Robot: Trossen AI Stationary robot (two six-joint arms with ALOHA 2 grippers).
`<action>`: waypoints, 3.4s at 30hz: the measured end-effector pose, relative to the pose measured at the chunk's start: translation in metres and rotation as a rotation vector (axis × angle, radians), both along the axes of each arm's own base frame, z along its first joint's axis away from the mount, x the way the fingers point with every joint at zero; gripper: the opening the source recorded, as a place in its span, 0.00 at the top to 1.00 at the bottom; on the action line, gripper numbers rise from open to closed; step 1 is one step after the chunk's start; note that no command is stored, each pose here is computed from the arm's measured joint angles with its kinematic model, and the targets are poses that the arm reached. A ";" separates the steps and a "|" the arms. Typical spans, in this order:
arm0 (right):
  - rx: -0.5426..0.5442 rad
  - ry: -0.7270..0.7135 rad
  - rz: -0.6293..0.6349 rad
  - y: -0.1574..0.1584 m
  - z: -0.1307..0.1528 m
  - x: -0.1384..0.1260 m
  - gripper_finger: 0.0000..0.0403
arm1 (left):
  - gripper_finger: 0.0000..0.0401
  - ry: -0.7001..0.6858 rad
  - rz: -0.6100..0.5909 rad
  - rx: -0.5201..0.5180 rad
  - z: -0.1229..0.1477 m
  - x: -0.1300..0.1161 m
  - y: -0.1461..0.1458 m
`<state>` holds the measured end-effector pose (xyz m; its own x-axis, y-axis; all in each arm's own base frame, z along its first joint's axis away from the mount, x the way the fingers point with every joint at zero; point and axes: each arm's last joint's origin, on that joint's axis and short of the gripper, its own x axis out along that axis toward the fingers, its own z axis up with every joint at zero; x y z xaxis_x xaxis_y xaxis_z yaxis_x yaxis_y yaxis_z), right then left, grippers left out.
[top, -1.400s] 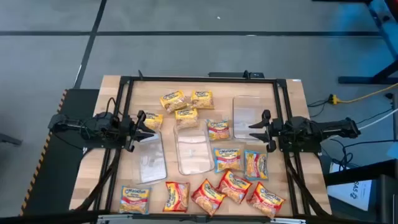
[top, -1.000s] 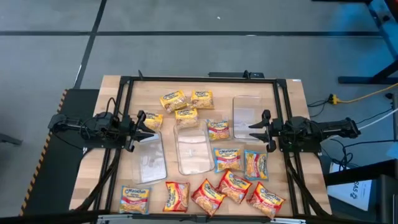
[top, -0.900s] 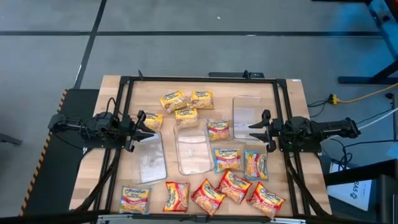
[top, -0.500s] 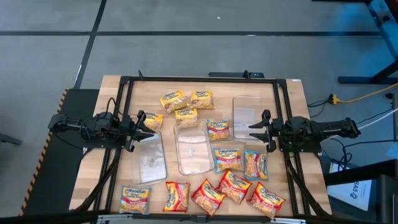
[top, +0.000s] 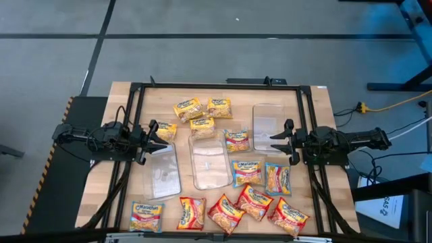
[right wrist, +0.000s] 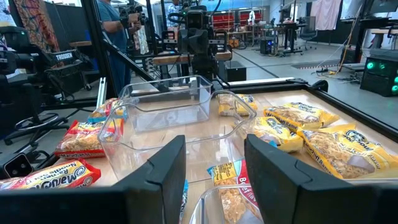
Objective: Sort Maruchan noodles
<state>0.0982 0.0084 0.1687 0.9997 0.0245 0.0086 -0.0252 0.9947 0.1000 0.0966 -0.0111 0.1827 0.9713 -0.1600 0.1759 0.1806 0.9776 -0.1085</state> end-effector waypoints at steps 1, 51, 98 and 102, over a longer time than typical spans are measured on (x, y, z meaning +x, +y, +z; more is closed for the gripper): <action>0.001 -0.005 0.000 0.000 0.000 0.000 0.60 | 0.87 0.000 0.000 0.000 0.000 0.000 0.000; 0.623 -0.400 -0.349 -0.013 0.029 -0.007 0.60 | 0.87 -0.437 0.603 -0.472 0.039 -0.020 0.021; 0.514 -0.297 -0.339 -0.012 0.021 -0.005 0.60 | 0.87 0.635 0.887 -0.158 0.104 0.065 0.059; 0.512 -0.289 -0.341 -0.012 0.021 -0.005 0.60 | 0.87 0.728 0.946 -0.261 0.096 0.056 0.081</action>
